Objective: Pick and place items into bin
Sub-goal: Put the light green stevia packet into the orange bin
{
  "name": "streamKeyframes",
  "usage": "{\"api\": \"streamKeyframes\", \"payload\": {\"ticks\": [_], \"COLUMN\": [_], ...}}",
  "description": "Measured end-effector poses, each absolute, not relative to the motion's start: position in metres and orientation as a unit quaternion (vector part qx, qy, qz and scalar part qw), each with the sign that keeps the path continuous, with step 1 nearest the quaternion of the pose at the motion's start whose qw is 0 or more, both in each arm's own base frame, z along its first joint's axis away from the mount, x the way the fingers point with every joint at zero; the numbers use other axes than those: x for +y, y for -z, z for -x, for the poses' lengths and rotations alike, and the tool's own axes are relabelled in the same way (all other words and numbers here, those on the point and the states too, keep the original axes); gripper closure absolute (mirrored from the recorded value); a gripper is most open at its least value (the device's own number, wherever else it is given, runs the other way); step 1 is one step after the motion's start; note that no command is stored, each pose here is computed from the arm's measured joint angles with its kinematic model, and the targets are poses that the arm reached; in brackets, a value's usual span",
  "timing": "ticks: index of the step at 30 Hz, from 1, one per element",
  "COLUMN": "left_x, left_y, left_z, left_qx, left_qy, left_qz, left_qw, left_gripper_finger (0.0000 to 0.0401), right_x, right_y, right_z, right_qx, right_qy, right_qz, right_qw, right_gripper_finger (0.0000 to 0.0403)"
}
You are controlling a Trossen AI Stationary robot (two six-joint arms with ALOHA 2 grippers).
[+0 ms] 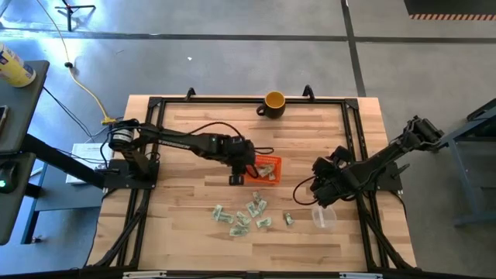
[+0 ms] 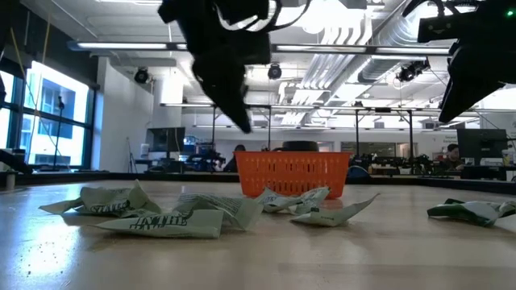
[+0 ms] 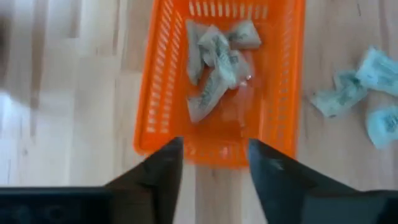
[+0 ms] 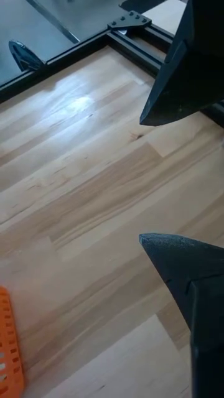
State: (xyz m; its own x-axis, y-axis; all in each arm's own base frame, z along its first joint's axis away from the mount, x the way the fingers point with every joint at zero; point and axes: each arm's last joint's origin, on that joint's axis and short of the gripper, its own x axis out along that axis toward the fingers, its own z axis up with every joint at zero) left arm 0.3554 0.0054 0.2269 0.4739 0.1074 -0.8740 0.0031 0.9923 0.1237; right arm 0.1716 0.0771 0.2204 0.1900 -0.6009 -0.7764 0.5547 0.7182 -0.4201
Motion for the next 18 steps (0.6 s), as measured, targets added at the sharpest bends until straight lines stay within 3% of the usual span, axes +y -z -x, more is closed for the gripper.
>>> {"api": "streamKeyframes", "payload": {"ticks": [3,7,13,18], "left_x": [-0.005,-0.03,-0.061,-0.087], "left_y": [-0.232,-0.237,-0.235,-0.236], "left_z": [-0.338,-0.316,-0.294,-0.292], "left_qx": [0.562,0.618,0.675,0.629], "left_qy": [-0.016,-0.018,-0.152,-0.239], "left_qz": [-0.029,0.05,0.266,0.322], "left_qw": [0.827,0.785,0.671,0.665], "left_gripper_finger": [0.0145,0.0142,0.0169,0.0187], "right_x": [0.077,0.077,0.072,0.068], "right_y": [-0.221,-0.219,-0.202,-0.193], "right_z": [-0.172,-0.172,-0.171,-0.172], "right_qx": [0.512,0.506,0.526,0.528], "right_qy": [0.376,0.377,0.378,0.381], "right_qz": [0.024,0.033,-0.013,-0.036], "right_qw": [0.772,0.775,0.762,0.758], "right_gripper_finger": [0.0116,0.0116,0.0116,0.0116]}}
